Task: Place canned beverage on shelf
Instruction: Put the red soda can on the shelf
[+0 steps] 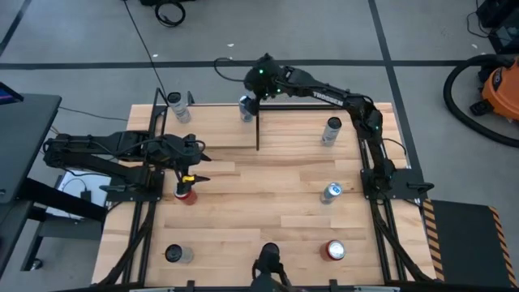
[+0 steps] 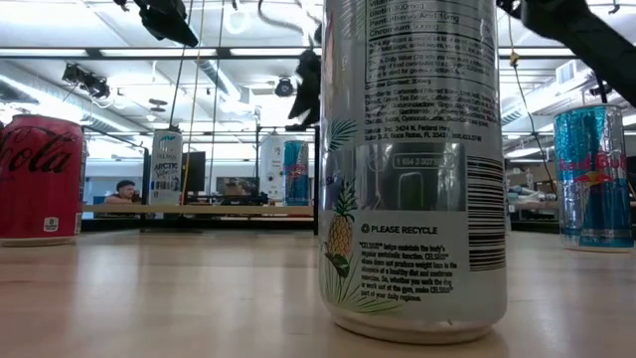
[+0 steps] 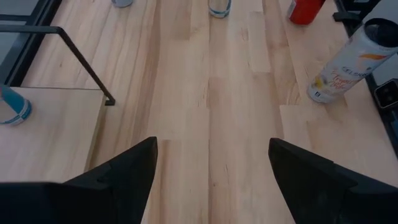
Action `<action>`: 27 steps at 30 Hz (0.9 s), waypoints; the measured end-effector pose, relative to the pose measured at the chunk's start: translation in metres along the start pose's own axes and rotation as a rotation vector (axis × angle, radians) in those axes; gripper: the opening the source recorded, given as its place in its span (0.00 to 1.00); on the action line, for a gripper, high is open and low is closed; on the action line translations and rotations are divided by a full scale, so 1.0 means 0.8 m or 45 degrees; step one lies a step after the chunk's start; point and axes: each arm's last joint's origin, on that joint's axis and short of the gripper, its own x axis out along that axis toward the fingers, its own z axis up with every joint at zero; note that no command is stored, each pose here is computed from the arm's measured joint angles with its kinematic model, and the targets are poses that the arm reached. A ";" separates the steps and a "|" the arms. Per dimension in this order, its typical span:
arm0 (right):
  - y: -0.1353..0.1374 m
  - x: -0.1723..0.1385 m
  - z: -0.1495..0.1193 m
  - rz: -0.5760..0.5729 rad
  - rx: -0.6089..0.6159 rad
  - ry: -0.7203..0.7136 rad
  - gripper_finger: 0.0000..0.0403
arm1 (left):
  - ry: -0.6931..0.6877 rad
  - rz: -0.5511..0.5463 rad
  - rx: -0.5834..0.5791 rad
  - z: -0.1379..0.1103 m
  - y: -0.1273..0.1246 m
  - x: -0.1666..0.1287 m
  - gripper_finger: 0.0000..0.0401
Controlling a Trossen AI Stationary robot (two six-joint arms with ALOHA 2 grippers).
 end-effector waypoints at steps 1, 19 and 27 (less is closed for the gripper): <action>0.003 -0.008 0.003 0.026 0.003 -0.008 0.80 | 0.015 0.011 0.001 -0.001 0.000 0.000 0.77; 0.044 -0.102 0.012 0.182 -0.007 0.111 0.80 | 0.413 0.161 -0.451 -0.041 0.004 -0.007 0.77; 0.050 -0.100 0.007 0.196 -0.019 0.157 0.80 | 0.509 0.244 -0.681 -0.051 0.006 -0.012 0.77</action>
